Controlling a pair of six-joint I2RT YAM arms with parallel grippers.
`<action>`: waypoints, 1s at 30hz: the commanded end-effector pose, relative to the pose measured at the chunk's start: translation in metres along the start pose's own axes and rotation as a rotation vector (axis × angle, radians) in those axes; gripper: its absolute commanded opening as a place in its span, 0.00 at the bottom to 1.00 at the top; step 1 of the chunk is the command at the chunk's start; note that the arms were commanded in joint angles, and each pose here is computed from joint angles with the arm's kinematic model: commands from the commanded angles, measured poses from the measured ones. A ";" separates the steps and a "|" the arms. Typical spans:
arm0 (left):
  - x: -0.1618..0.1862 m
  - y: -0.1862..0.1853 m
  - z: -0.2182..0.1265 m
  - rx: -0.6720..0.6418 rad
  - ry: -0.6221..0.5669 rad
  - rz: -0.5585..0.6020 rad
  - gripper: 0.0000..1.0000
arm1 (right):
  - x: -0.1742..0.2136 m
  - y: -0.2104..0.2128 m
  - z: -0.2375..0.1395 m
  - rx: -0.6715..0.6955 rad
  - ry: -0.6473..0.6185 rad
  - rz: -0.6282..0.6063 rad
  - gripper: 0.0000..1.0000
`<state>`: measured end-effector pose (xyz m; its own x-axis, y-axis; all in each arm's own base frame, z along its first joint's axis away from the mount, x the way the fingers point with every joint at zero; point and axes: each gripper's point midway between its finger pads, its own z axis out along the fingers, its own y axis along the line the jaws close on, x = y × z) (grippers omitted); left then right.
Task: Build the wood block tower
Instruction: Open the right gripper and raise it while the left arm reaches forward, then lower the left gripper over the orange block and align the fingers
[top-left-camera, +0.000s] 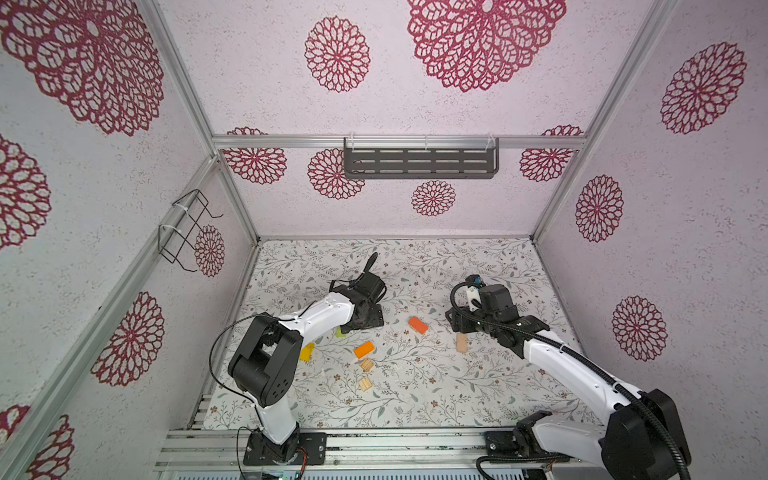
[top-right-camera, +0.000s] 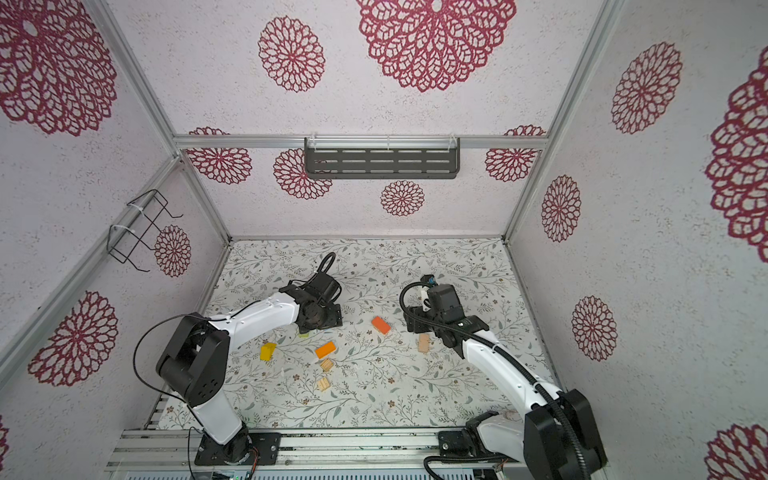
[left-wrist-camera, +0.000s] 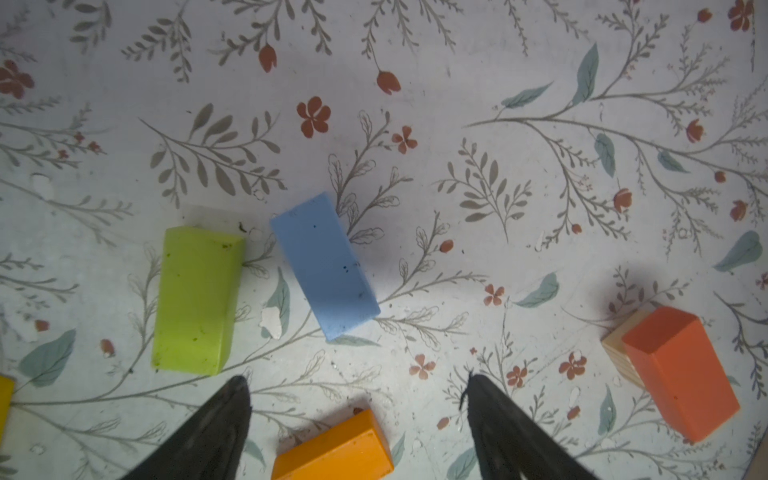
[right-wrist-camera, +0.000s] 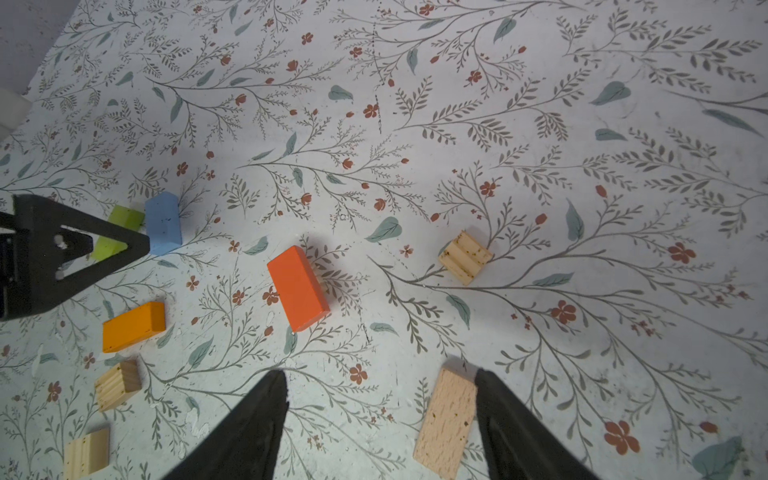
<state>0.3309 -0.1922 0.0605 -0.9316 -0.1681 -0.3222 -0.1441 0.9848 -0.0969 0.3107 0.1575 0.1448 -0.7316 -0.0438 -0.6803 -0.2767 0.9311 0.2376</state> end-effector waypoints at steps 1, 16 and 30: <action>0.016 -0.004 -0.021 0.035 0.018 0.079 0.87 | -0.009 0.005 -0.006 -0.030 -0.036 0.012 0.75; 0.059 0.019 -0.028 -0.026 -0.021 -0.093 0.89 | -0.006 0.008 -0.004 -0.045 -0.021 0.017 0.76; 0.068 0.021 -0.019 -0.041 -0.007 0.124 0.80 | -0.009 0.004 -0.004 -0.014 -0.014 0.014 0.75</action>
<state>0.2555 -0.1812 0.0564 -0.9438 -0.0981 -0.3156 -0.0862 0.9950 -0.0514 0.3087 0.1608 0.1443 -0.7369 -0.0465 -0.6744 -0.2894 0.9233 0.2526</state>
